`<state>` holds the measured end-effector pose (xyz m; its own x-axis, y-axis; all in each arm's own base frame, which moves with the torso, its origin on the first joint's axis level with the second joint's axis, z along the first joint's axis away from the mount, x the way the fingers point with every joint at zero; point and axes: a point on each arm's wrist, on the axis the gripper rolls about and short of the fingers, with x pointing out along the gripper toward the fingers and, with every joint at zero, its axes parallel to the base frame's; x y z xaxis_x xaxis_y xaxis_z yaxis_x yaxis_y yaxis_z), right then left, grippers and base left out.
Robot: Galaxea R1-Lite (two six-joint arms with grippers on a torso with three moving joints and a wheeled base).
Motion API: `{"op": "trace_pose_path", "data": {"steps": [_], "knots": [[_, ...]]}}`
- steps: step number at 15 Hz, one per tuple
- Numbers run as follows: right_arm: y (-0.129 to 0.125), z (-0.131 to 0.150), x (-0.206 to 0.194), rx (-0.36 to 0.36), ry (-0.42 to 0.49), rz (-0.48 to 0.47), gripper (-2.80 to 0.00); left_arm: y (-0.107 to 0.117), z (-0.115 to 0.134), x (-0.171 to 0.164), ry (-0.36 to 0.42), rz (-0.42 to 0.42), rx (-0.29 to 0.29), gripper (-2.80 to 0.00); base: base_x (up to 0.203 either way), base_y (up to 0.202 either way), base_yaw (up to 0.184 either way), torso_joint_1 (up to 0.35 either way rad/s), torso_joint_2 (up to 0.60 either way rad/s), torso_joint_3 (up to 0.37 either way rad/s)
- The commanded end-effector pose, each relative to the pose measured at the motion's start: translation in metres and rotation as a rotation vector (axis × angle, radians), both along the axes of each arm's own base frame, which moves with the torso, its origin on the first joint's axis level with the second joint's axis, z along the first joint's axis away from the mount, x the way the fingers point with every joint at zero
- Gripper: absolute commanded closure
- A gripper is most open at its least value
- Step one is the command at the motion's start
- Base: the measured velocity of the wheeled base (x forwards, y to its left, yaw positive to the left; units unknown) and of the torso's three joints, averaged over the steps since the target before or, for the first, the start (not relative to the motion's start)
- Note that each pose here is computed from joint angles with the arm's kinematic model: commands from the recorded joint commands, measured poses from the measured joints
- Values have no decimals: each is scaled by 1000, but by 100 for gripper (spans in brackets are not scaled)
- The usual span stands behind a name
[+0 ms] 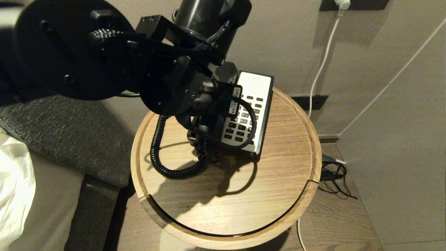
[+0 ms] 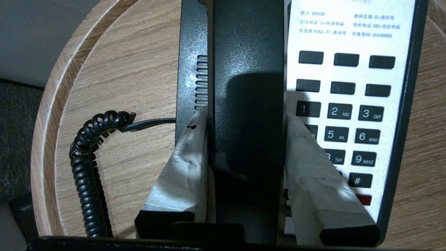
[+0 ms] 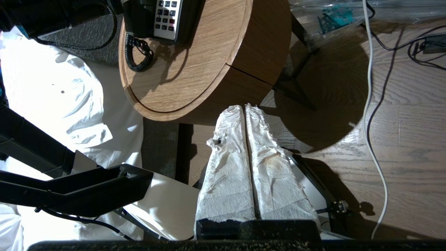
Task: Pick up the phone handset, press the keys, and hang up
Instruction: Put the handset back
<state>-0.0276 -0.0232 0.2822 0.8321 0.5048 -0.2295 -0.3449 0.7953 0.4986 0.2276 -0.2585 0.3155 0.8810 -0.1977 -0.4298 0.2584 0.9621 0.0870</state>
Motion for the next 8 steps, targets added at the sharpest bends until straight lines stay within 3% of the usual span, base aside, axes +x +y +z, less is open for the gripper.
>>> {"op": "trace_pose_path", "data": {"steps": [1,8], "knots": [[1,-1,1,-2,8,-1,0,2,0,2,-1,11,1,0,0,0,0,0,0,0],[1,-4,0,-2,16,25,0,9,13,-4,-6,-21,-29,0,0,0,0,0,0,0]]}}
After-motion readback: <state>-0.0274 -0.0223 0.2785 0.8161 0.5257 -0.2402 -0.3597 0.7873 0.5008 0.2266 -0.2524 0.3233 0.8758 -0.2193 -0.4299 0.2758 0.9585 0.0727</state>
